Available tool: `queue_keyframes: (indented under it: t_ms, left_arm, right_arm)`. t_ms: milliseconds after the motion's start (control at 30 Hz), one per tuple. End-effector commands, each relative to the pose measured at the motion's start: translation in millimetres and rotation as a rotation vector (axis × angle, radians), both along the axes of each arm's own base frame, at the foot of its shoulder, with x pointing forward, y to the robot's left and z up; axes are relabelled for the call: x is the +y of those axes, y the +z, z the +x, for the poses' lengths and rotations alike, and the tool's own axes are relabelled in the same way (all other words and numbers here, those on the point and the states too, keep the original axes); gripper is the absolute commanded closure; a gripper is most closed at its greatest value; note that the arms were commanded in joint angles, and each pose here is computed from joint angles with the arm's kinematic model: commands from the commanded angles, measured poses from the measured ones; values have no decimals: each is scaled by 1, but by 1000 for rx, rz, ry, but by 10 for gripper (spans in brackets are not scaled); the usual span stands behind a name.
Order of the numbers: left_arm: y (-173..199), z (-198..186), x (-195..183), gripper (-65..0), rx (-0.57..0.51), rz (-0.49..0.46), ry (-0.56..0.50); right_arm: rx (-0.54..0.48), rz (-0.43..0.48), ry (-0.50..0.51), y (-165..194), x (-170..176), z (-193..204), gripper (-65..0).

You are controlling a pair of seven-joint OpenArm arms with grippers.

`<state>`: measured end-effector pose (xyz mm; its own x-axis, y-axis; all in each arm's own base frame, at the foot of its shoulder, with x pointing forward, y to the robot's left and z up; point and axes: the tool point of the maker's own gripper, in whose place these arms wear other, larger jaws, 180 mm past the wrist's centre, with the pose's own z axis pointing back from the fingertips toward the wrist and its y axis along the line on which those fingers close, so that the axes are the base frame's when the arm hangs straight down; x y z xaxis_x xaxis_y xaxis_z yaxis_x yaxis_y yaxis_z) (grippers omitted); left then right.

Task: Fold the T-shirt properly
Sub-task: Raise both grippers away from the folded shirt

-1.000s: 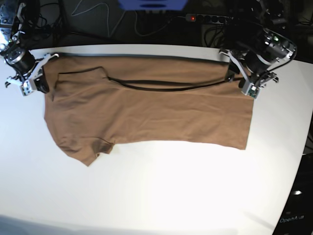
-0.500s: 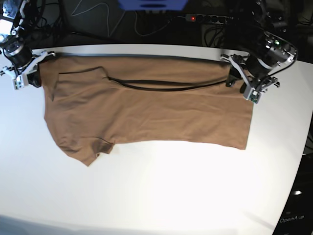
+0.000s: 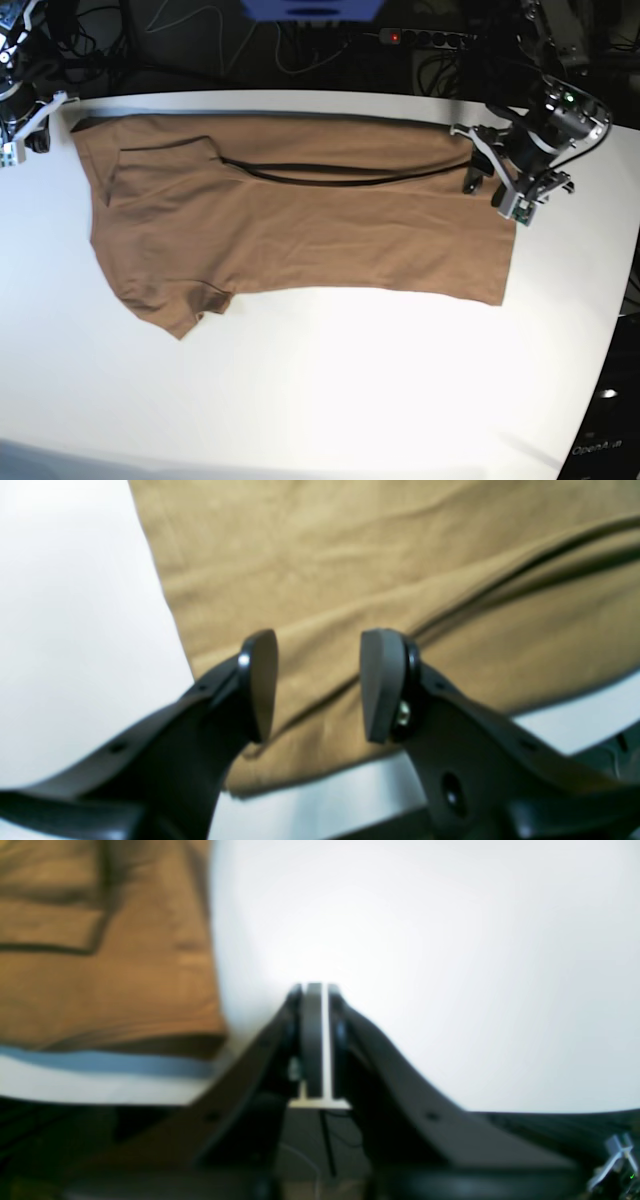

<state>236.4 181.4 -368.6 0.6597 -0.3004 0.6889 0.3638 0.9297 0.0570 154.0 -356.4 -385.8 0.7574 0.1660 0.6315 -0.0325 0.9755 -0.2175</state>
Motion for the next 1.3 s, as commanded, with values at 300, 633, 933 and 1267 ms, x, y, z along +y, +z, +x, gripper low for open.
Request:
queue_keyframes:
  t_ms: [300,633,933,1267]
  left_arm:
    - [11,12,1,-269,-47,1,-5]
    - [15,13,0,-269,-58,6,-9]
    - [16,16,0,-269,-64,7,-10]
    - [15,14,0,-269,-59,7,-10]
  right_arm:
    - [2,-13,-130,16,-9,8,-123]
    - [195,-11,-204,11,-19,12,-122]
    - [207,-26,-205,14,-25,13,-116]
    - [213,-4,-221,9,-30,17,-115]
